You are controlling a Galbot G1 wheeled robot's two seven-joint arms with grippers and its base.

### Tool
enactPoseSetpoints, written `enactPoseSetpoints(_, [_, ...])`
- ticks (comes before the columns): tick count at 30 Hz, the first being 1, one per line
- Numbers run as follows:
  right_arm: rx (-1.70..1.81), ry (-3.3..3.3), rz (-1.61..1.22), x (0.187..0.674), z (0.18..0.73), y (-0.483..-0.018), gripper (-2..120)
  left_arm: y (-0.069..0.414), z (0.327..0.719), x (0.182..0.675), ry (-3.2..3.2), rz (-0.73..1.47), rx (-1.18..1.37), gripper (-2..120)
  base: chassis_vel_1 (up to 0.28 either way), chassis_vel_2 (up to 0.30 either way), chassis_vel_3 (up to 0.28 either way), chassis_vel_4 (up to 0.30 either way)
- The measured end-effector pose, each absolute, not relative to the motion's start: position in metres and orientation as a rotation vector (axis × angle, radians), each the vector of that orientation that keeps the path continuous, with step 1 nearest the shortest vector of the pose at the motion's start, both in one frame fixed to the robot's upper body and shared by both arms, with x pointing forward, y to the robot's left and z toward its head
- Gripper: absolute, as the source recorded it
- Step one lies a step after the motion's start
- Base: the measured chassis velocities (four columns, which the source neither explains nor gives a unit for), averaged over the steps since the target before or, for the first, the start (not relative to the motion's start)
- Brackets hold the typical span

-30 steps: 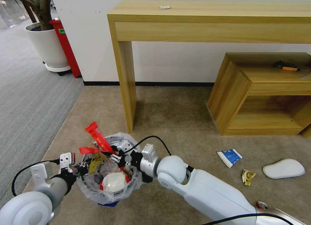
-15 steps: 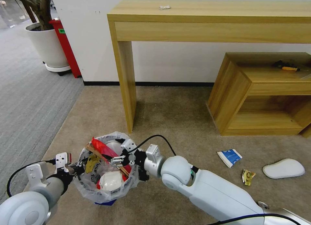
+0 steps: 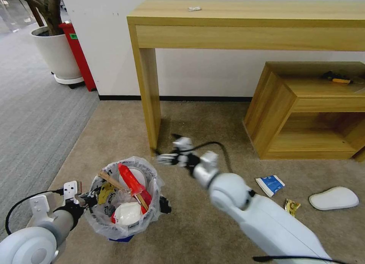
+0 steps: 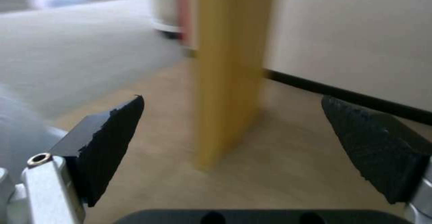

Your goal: Pick up the trash bin and place the garbage on the floor into it.

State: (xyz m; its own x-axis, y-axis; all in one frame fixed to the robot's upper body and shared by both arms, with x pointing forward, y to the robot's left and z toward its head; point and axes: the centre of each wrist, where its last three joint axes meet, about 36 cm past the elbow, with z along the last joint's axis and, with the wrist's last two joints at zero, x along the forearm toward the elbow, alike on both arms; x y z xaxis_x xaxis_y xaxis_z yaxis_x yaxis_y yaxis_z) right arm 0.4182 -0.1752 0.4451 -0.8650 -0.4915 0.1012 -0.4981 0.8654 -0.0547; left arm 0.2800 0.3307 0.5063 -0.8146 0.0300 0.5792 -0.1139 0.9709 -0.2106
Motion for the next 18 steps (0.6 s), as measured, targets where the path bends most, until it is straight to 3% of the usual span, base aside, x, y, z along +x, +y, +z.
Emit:
enactPoseSetpoints(5, [0.623,-2.979,0.139,0.407,0.433,-0.215,100,0.332,0.504,0.277,-2.514,0.269,0.058,1,0.000,0.000,0.000,0.000])
enactPoseSetpoints(8, [0.427,-2.990,0.183,0.377,0.412,-0.267,100,0.334,0.500,0.272,-2.517,0.236,0.028,1,0.000,0.000,0.000,0.000])
enactPoseSetpoints(18, [0.291,-2.984,0.205,0.336,0.393,-0.296,100,0.330,0.503,0.271,-2.524,0.236,0.006,1,-0.018,-0.018,0.022,0.026])
